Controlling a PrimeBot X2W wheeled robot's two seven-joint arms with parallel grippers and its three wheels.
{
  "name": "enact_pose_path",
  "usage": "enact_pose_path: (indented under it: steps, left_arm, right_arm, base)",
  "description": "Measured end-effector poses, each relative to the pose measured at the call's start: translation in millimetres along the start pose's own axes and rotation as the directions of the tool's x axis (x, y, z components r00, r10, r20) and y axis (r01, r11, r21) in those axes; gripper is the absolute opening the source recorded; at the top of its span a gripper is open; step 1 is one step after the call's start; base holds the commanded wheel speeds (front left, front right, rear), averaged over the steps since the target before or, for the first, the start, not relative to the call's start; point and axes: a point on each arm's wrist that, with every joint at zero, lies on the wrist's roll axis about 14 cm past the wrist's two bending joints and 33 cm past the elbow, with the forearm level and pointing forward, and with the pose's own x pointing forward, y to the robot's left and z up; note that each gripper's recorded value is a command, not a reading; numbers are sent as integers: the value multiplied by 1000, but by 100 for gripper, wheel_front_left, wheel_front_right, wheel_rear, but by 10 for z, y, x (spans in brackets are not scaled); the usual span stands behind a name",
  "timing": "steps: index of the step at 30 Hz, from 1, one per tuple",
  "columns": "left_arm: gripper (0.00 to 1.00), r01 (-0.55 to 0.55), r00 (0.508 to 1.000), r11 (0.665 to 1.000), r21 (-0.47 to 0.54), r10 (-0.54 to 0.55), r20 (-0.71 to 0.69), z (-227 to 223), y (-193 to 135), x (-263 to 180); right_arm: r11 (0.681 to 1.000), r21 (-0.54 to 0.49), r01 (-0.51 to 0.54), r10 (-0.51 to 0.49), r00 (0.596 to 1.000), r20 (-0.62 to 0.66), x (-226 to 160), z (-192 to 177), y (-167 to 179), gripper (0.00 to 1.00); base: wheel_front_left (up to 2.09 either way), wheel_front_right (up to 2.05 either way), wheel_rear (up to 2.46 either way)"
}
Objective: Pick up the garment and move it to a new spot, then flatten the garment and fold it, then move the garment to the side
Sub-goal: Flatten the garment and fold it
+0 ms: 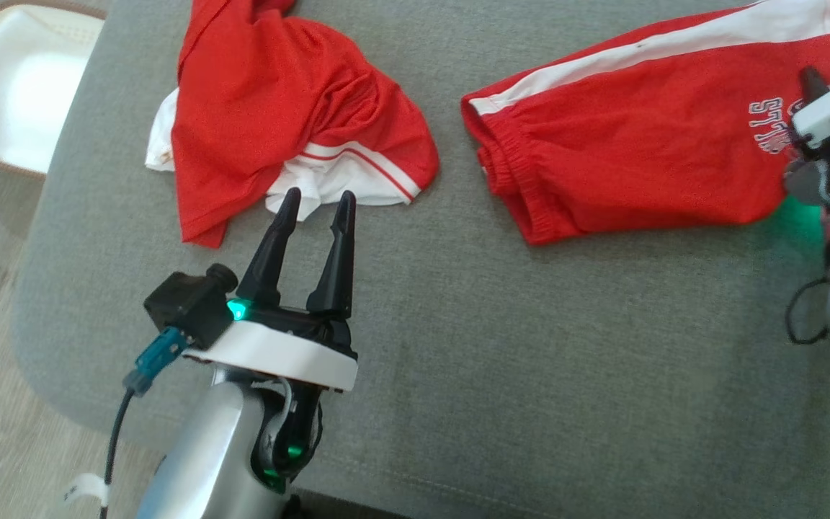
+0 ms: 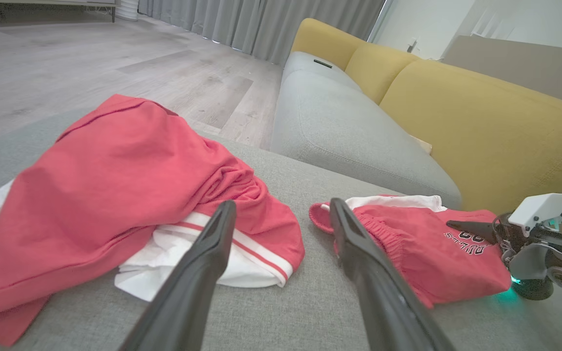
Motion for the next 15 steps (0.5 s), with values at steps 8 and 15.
enact_pose_path:
  steps: [8, 15]
  left_arm:
    - [100, 42, 999, 999, -11, -42, 16, 35, -131, 53]
    - [100, 114, 993, 993, -6, -114, 32, 67, -343, 101]
  right_arm:
    - [999, 37, -16, 11, 990, 141, -191, 141, 27, 0]
    - [992, 115, 54, -85, 955, 285, -601, 270, -516, 0]
  base:
    - [0, 0, 0]
    - [0, 0, 0]
